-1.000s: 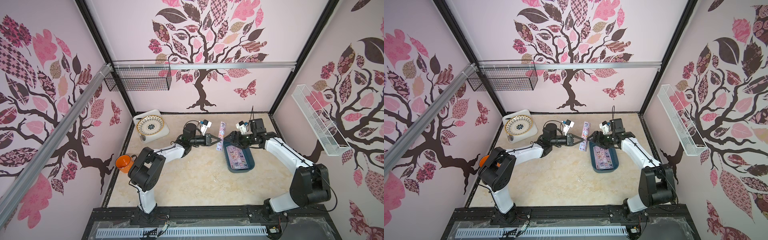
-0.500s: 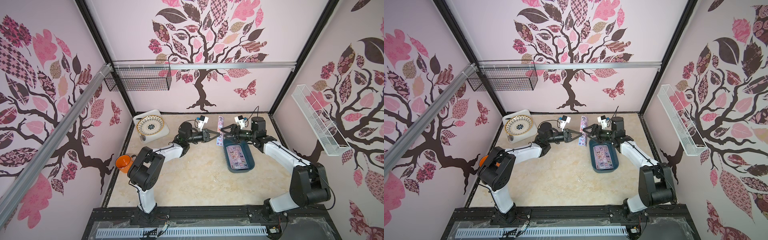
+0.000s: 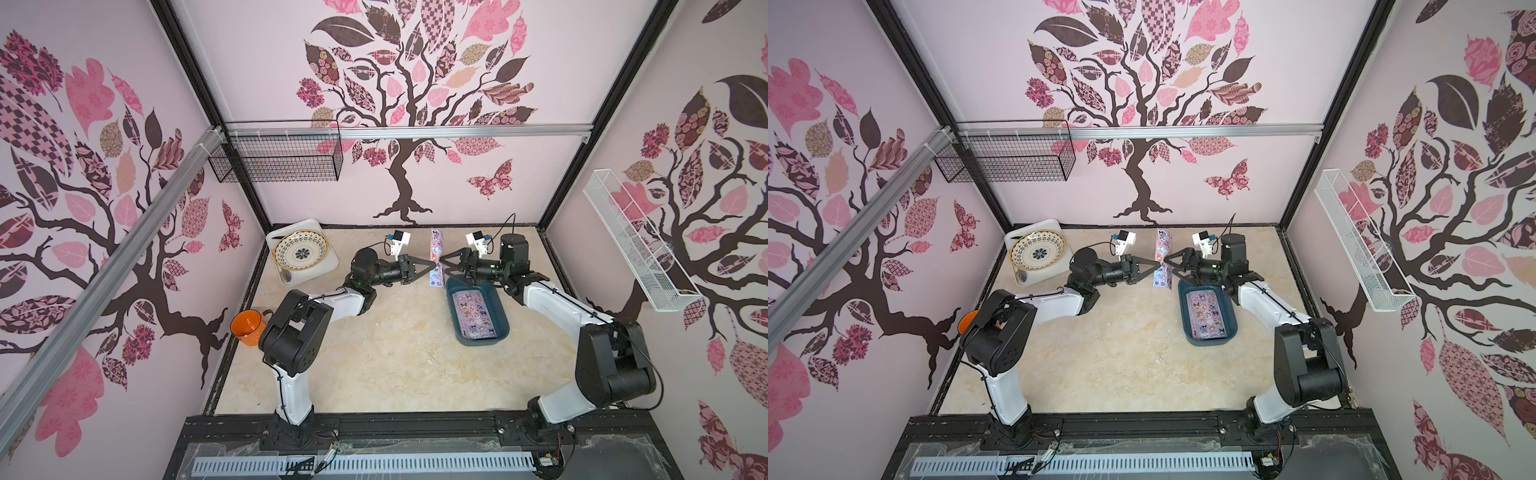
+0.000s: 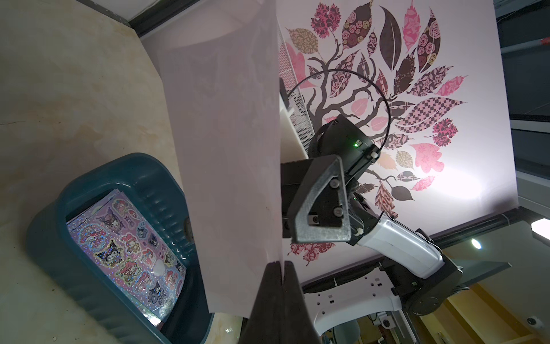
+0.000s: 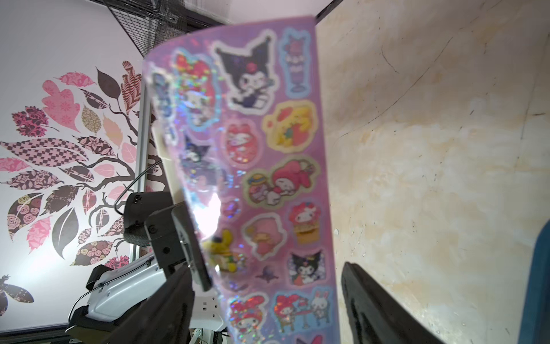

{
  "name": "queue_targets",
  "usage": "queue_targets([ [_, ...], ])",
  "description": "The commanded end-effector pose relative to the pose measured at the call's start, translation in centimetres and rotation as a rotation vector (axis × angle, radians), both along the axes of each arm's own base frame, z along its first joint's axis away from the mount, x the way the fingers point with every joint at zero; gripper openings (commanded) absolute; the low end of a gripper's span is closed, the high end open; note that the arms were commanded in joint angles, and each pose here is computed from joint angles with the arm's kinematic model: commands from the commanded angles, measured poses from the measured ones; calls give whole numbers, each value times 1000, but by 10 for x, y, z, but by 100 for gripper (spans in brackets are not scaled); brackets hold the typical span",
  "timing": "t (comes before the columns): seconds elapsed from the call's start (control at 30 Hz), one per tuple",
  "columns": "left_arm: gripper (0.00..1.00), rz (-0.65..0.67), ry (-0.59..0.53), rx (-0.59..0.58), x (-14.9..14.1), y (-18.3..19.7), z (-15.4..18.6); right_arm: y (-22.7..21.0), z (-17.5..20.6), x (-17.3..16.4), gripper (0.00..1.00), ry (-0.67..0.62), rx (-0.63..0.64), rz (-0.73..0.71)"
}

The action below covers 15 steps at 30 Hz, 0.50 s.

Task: Take the stickers out of the storage box
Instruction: Pick up the sticker from the storage box.

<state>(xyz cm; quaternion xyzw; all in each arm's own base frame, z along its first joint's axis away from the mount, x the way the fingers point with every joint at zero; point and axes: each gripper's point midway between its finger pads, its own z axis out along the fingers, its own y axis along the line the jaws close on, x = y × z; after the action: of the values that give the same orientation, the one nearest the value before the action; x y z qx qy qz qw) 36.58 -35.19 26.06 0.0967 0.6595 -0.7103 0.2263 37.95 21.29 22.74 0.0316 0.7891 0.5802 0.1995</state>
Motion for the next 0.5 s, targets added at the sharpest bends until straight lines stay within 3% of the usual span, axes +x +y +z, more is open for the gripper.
queue_targets([
  [0.0, 0, -11, -22, -19, -4, 3, 8, 1, 0, 7, 82, -17, -2, 3],
  [0.3, 0, 53, 21, 21, 13, 20, -12, 9, 25, -5, 82, -75, 23, 56],
  [0.47, 0, 80, 50, 4, 22, 33, -17, 13, 46, -9, 81, -103, 106, 84],
])
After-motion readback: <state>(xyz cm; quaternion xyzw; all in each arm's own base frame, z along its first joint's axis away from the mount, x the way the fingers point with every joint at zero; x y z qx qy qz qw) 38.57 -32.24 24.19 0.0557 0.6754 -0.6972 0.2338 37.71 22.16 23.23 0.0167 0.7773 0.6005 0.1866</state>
